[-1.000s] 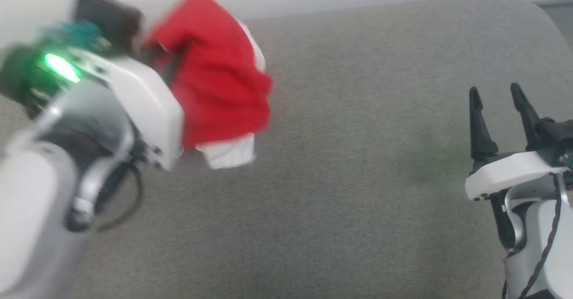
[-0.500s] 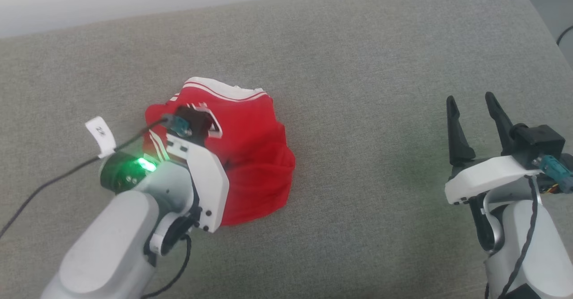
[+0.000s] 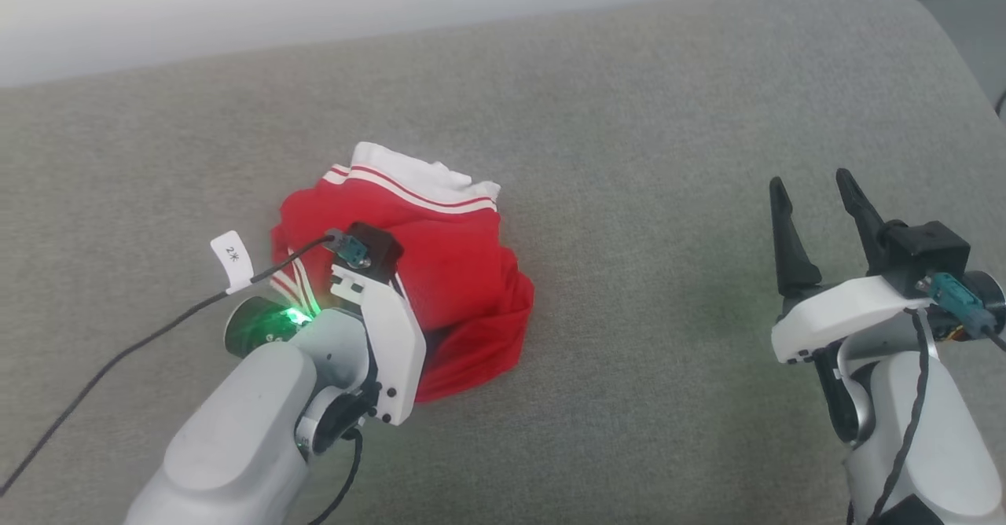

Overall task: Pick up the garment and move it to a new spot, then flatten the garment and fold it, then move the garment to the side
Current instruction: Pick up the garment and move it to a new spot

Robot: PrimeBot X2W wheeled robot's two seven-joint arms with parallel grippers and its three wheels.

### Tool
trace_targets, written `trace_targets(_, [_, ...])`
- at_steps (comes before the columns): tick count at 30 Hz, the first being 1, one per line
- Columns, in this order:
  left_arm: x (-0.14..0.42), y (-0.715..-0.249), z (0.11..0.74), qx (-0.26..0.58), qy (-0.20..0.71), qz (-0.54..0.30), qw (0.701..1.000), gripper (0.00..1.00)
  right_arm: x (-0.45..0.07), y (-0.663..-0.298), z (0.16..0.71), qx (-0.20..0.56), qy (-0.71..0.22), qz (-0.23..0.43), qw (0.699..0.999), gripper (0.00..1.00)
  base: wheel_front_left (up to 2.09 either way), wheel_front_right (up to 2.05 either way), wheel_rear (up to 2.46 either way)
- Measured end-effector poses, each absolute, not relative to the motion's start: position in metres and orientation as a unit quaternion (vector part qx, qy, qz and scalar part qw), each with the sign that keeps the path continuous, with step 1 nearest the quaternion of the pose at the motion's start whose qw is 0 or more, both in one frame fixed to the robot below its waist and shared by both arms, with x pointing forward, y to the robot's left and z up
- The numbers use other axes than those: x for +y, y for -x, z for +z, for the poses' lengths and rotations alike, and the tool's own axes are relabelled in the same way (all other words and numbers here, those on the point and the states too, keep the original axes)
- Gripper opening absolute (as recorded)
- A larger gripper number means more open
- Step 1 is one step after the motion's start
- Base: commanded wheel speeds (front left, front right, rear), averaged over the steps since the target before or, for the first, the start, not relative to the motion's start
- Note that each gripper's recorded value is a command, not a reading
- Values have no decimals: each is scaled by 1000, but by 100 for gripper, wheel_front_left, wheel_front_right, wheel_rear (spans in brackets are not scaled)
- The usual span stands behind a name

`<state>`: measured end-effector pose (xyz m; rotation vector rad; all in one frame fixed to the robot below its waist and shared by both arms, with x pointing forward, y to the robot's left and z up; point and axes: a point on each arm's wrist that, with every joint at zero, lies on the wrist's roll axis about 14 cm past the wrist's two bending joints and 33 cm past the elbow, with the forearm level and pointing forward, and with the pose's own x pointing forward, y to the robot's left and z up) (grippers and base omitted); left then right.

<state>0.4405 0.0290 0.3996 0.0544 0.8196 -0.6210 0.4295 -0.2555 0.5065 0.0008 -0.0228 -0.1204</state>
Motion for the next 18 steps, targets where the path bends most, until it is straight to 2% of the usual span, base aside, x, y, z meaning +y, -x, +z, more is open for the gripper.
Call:
trace_targets(8, [53,-449,455,298,0,-269,916,100,-245,-420,518,-24,2,-42,999,100,0,0,0])
trace_targets(10, [73,-449,481,249,25,-243,937,100,-239,-417,523,-30,1,-33,999,100,0,0,0])
trace_targets(18, [146,-440,529,133,54,-153,978,100,-222,-412,531,-39,0,-8,999,100,0,0,0])
